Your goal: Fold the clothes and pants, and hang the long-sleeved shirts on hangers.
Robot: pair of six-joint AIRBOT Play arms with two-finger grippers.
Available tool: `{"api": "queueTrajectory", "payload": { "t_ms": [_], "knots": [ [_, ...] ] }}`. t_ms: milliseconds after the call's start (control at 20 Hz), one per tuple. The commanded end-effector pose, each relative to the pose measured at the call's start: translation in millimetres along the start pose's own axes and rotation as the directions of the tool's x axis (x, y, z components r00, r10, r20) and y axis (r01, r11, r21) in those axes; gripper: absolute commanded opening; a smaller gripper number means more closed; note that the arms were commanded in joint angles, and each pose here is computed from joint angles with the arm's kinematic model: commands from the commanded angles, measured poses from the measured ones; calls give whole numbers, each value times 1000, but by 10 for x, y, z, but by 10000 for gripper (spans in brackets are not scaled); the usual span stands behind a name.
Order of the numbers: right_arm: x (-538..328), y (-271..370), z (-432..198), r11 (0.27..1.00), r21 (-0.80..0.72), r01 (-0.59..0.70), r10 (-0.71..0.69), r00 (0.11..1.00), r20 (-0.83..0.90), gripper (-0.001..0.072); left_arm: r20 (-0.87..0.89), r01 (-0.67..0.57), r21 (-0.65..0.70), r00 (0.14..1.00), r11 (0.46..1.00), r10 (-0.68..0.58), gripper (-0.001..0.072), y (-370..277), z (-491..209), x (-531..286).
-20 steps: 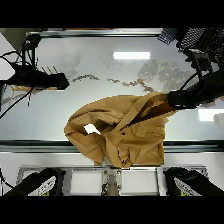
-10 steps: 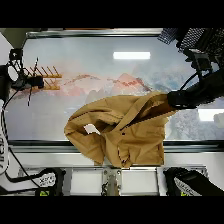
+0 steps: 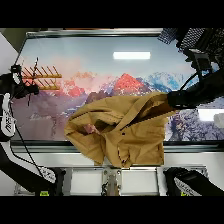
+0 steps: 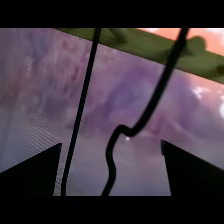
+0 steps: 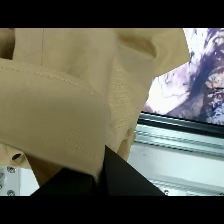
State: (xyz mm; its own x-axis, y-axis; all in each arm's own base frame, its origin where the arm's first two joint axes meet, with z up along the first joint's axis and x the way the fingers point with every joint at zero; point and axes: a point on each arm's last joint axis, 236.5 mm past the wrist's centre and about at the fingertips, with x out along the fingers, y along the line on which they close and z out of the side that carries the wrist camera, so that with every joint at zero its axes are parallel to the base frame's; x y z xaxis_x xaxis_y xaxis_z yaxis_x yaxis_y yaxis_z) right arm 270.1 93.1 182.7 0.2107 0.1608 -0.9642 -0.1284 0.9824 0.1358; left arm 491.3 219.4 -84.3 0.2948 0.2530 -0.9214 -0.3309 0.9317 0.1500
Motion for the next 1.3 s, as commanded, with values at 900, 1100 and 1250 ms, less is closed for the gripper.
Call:
{"api": "queueTrajectory", "payload": {
  "t_ms": [900,1100,1250],
  "knots": [
    [1,-1,0,1000,0,0,0,1000,-1,21,-33,-22,12,999,1000,22,115,66,-17,417],
    [1,-1,0,1000,0,0,0,1000,-1,21,-40,-22,18,999,1000,23,12,71,-30,396],
    [1,-1,0,1000,0,0,0,1000,-1,21,-27,-25,16,999,1000,25,12,93,18,282]
  ]
}}
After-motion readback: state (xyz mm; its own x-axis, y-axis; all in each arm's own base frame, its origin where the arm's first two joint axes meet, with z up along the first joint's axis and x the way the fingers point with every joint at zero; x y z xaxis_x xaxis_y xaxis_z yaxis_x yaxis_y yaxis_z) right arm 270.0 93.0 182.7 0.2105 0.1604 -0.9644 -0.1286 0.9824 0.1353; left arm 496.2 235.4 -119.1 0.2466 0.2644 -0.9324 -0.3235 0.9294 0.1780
